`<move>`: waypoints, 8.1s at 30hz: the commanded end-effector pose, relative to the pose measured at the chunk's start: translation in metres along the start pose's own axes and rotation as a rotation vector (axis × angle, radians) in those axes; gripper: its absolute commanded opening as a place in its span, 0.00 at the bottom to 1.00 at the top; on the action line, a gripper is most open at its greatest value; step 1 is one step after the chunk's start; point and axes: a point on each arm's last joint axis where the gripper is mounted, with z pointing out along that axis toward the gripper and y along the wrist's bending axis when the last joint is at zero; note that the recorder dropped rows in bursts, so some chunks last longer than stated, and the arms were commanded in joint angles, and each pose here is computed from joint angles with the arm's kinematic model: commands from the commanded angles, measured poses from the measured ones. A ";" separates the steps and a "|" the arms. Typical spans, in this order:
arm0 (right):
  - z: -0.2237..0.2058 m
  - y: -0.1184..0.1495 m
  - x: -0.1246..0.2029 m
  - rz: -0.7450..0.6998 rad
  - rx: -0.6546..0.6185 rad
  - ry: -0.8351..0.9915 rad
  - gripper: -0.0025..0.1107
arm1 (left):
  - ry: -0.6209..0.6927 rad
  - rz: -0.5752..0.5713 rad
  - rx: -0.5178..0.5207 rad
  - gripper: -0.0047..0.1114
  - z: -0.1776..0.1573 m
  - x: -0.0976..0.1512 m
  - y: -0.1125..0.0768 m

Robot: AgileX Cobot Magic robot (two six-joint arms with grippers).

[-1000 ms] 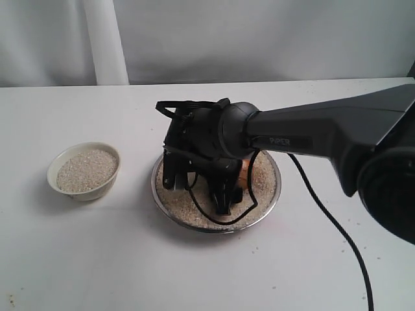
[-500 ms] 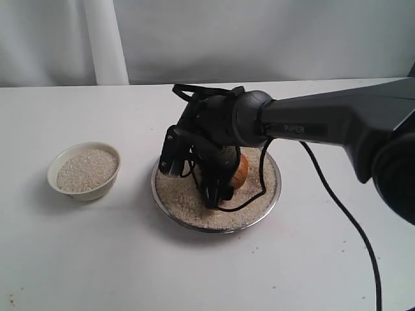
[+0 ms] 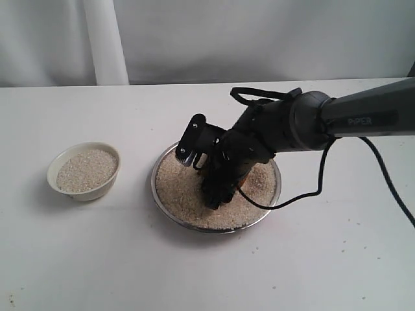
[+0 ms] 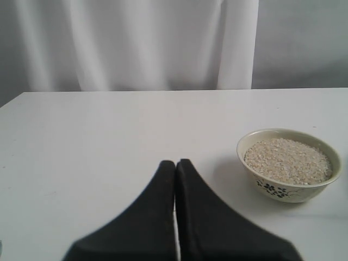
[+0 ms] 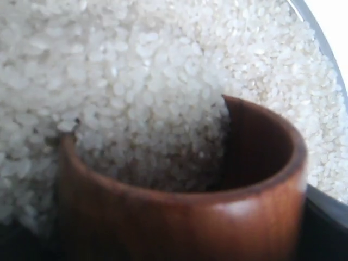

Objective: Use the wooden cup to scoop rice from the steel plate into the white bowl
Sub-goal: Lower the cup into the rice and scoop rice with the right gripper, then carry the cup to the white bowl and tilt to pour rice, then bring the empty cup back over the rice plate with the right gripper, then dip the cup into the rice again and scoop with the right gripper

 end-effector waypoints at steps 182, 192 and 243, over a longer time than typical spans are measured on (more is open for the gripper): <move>-0.111 -0.053 -0.068 -0.275 0.079 0.328 0.02 | -0.007 -0.003 0.002 0.04 0.000 0.000 0.000; -0.070 -0.043 -0.036 -0.383 0.073 0.519 0.02 | -0.007 -0.003 0.002 0.04 0.000 0.000 0.000; 0.039 0.005 -0.031 -0.251 -0.192 0.242 0.02 | -0.007 -0.003 0.002 0.04 0.000 0.000 0.000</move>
